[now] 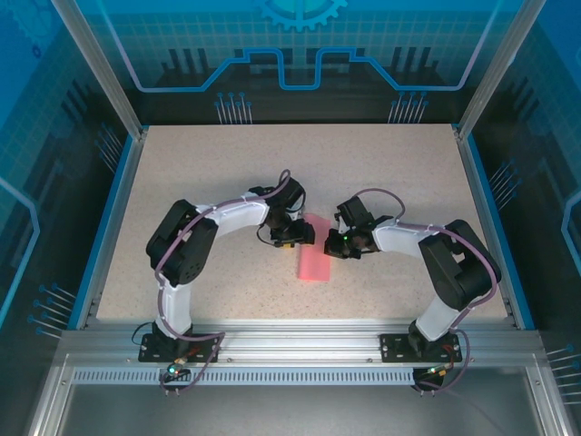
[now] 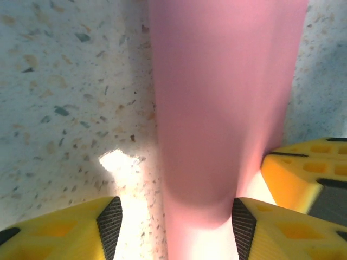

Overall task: Fold a paper plane with a square sheet of paper (fold left side to right side)
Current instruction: Hold the square sheet of paper at the center of the table, then first fold the square sheet of paper in half at the center of the table.

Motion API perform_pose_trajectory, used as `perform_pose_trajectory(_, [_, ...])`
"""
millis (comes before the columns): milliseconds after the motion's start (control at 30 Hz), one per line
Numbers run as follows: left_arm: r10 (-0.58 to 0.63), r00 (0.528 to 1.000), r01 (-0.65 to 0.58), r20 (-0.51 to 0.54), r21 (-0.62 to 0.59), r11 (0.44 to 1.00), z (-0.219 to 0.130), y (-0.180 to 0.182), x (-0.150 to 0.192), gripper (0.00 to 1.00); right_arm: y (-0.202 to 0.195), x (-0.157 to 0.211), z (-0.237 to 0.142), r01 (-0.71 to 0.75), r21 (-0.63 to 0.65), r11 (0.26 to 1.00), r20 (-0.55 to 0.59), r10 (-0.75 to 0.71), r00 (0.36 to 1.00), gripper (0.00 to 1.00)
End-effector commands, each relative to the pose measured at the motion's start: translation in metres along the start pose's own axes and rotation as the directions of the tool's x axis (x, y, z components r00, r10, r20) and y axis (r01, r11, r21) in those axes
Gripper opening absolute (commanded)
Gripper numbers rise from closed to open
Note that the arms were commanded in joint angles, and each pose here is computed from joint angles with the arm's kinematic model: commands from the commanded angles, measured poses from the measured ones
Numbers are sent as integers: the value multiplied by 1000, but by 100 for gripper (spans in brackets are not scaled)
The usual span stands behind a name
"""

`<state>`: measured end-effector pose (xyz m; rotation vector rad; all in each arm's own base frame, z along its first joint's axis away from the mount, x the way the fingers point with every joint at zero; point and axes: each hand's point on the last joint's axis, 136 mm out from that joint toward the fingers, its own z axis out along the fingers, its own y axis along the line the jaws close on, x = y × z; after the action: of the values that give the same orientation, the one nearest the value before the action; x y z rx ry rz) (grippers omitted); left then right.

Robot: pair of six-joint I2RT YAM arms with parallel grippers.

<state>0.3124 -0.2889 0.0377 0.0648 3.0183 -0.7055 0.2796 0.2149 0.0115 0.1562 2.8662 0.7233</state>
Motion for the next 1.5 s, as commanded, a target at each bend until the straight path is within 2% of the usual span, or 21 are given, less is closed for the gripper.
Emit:
perform_pose_trajectory(0, [47,995,-48,92,14,999,-42,-13,-9,60,-25,24,11,-7,103,995,-84,16,996,2])
perform_pose_trajectory(100, [76,990,-86,121,82,993,-56,-28,-8,60,-26,24,11,-6,105,994,-85,15,996,2])
perform_pose_trajectory(200, [115,989,-131,89,199,971,-55,-48,-1,50,-25,23,12,-3,103,995,-88,12,996,2])
perform_pose_trajectory(300, [122,992,-127,35,271,954,-43,-56,5,38,-24,24,13,-1,101,995,-90,10,996,2])
perform_pose_trajectory(433, [112,994,-101,-21,302,948,-25,-56,9,26,-25,24,13,-1,104,995,-92,11,996,2])
perform_pose_trajectory(600, [98,992,-72,-75,287,955,-5,-47,14,18,-26,25,13,0,111,994,-94,10,996,3])
perform_pose_trajectory(1033, [59,991,-42,-120,140,989,29,-6,22,13,-30,27,13,14,138,990,-118,2,993,2])
perform_pose_trajectory(1467, [21,992,-11,-125,82,997,35,19,26,13,-37,34,14,20,170,985,-150,6,989,2])
